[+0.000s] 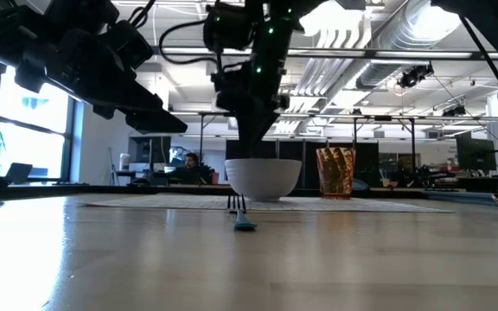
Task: Pick & Place Utensil
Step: Put the green spoon into the white bowl on the gray mat
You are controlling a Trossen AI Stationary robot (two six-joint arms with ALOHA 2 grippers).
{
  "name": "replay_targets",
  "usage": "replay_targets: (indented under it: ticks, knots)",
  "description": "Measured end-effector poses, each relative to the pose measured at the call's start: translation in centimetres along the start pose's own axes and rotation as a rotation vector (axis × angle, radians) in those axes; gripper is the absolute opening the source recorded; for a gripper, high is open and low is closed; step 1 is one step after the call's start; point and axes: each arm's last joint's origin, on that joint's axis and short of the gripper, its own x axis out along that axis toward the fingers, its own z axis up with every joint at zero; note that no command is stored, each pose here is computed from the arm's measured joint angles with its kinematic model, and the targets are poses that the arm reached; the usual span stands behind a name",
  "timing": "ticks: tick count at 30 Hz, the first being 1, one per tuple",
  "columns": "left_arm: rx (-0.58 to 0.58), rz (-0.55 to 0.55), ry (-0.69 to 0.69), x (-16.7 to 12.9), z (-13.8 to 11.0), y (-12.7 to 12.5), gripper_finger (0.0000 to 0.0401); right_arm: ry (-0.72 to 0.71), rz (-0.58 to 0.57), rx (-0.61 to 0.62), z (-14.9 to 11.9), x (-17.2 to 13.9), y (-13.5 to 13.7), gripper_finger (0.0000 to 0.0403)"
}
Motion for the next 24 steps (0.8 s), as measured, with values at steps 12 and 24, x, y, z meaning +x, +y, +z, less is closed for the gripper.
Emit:
replay_targets:
  ticks: [12, 24]
  knots:
    - [-0.001, 0.001, 0.015, 0.0, -0.1, 0.0, 0.0399, 0.130, 0.062, -0.024, -3.5, -6.9, 3.0, 0.0170]
    - [-0.001, 0.001, 0.022, 0.0, -0.2, 0.0, 0.0399, 0.393, 0.138, -0.153, -11.1, -8.8, 10.5, 0.0172]
